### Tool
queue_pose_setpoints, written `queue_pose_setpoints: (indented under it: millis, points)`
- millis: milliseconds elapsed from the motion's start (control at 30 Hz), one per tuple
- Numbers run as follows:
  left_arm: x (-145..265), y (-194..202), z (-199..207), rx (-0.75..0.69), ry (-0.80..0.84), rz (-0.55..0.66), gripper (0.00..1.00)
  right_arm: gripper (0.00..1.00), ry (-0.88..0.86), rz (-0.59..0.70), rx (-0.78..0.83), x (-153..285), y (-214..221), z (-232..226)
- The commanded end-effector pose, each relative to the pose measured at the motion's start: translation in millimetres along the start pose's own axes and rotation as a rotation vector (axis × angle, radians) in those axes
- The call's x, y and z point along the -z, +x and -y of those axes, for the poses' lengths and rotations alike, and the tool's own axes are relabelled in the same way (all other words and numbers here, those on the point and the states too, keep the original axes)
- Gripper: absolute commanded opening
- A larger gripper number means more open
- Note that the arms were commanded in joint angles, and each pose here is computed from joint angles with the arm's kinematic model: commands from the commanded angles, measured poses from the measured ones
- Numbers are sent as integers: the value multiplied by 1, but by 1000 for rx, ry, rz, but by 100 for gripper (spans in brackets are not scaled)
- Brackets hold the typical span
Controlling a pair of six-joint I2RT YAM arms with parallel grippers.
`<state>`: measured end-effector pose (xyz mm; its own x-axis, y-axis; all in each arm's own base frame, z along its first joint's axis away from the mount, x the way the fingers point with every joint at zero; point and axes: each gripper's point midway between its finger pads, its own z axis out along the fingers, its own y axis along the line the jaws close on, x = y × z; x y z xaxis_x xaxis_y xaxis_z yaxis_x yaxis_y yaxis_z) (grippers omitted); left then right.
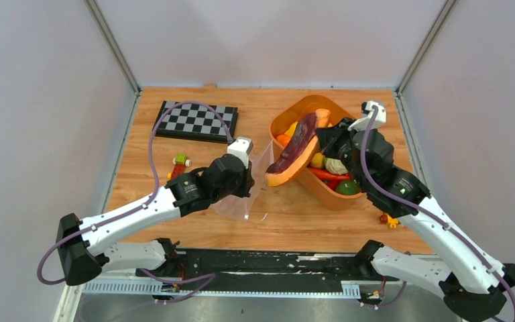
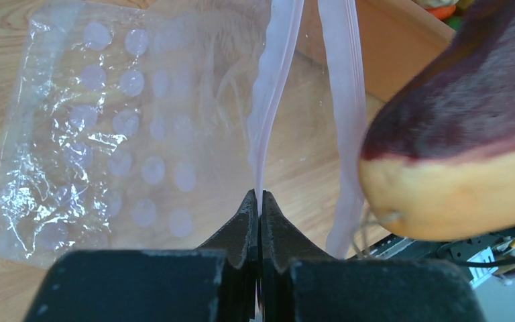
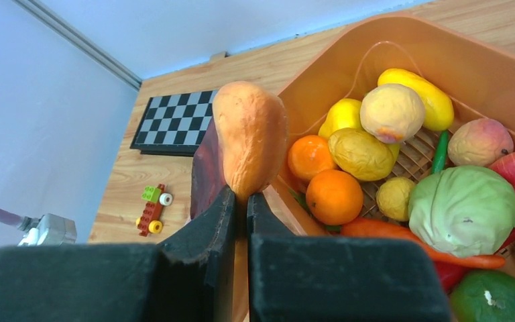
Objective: Place the food in the zip-top bag and seal the zipper
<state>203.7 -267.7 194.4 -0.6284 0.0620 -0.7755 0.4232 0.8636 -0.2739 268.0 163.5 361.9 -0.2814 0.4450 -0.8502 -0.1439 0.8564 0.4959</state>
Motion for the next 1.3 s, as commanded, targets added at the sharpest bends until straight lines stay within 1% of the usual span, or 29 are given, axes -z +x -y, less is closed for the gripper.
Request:
queue_pose_setpoints:
  millis: [0, 100, 233, 333, 400, 500, 633, 733, 800, 867, 933, 1000, 1067, 1200, 1267]
  points:
    - [3, -18, 6, 83, -8, 42, 0, 0, 94, 137, -42, 2, -27, -10]
    - [3, -19, 10, 96, 8, 35, 0, 0, 161, 127, 8, -7, -16, -17]
    - [1, -16, 9, 102, -10, 16, 0, 0, 164, 140, 4, -17, -7, -32]
    - [1, -13, 5, 110, -33, 12, 0, 0, 221, 140, 32, -19, -5, -32]
    - [2, -14, 1, 114, -44, 23, 0, 0, 249, 152, 45, -16, -12, -30]
    - [2, -13, -1, 111, -56, 28, 0, 0, 215, 189, 46, -9, -29, -34]
    - [-1, -13, 4, 107, -38, 13, 0, 0, 151, 193, 6, 0, -39, -45]
    - [-4, -12, 6, 104, -34, 10, 0, 0, 174, 174, 25, -3, -31, -42]
    - [-4, -12, 6, 97, -35, 3, 0, 0, 119, 153, -6, -1, -29, -53]
    - [-4, -12, 5, 97, -37, 7, 0, 0, 109, 167, 1, -3, -26, -56]
    - [-3, -12, 6, 99, -31, 10, 0, 0, 167, 162, 50, -10, -17, -47]
    - [-2, -14, 7, 102, -24, 14, 0, 0, 225, 123, 92, -17, -3, -40]
    - [0, -16, 6, 104, -27, 23, 0, 0, 241, 105, 115, -19, 3, -38]
    - [4, -24, 9, 111, -9, 49, 0, 0, 236, 113, 151, -25, 13, -36]
    - [7, -29, 14, 115, 8, 57, 0, 0, 262, 113, 167, -25, 16, -32]
